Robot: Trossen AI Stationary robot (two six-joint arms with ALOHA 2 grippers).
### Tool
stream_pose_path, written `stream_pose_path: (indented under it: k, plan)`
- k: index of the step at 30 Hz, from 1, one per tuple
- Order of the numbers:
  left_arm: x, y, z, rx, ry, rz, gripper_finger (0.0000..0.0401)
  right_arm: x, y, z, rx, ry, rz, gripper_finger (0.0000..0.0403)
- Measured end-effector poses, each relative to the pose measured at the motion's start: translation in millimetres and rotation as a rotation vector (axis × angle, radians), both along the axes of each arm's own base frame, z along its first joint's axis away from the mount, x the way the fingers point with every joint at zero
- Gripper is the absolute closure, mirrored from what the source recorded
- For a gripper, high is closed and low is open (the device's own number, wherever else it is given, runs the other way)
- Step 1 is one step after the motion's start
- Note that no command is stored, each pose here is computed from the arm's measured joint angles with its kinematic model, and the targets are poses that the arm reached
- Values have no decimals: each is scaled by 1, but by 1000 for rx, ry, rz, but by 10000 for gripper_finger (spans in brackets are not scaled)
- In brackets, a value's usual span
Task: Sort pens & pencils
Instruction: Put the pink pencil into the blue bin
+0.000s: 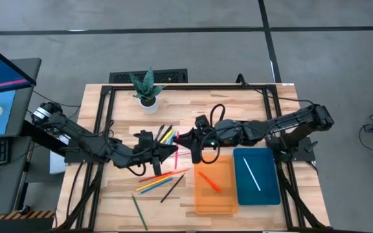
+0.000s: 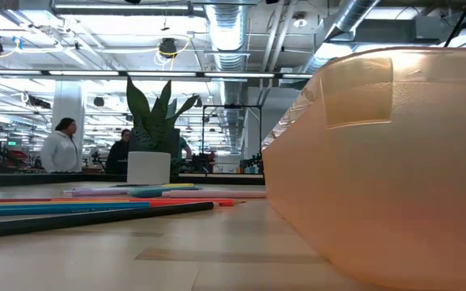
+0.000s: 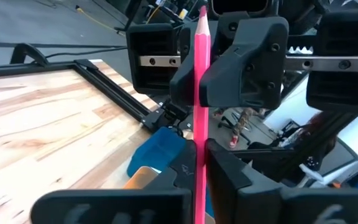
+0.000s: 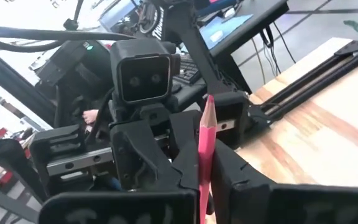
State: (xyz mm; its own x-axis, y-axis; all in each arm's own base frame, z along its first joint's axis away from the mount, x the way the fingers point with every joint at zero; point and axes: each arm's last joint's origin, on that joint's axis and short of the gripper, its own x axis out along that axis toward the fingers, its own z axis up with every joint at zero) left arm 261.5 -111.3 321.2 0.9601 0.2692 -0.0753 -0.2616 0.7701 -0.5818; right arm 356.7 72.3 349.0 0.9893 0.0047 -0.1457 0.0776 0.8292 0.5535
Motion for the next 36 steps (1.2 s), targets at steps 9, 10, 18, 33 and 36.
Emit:
stream_pose_path:
  k: [9,10,18,33,36]
  plan:
    - [-1,-2,-7,-58,58,-67,286,-13,-19,9,-8,47,-43,378]
    - [-1,-2,-9,-70,68,-74,272,-16,-22,10,-15,64,-51,378]
    - [-4,-4,-17,-116,143,-87,236,-75,-47,20,-28,349,-149,378]
    - [-15,-4,-40,-121,375,-99,269,-204,32,-69,301,981,-292,378]
    - [-18,-3,-45,-121,435,-107,270,-215,52,-101,368,1028,-363,378]
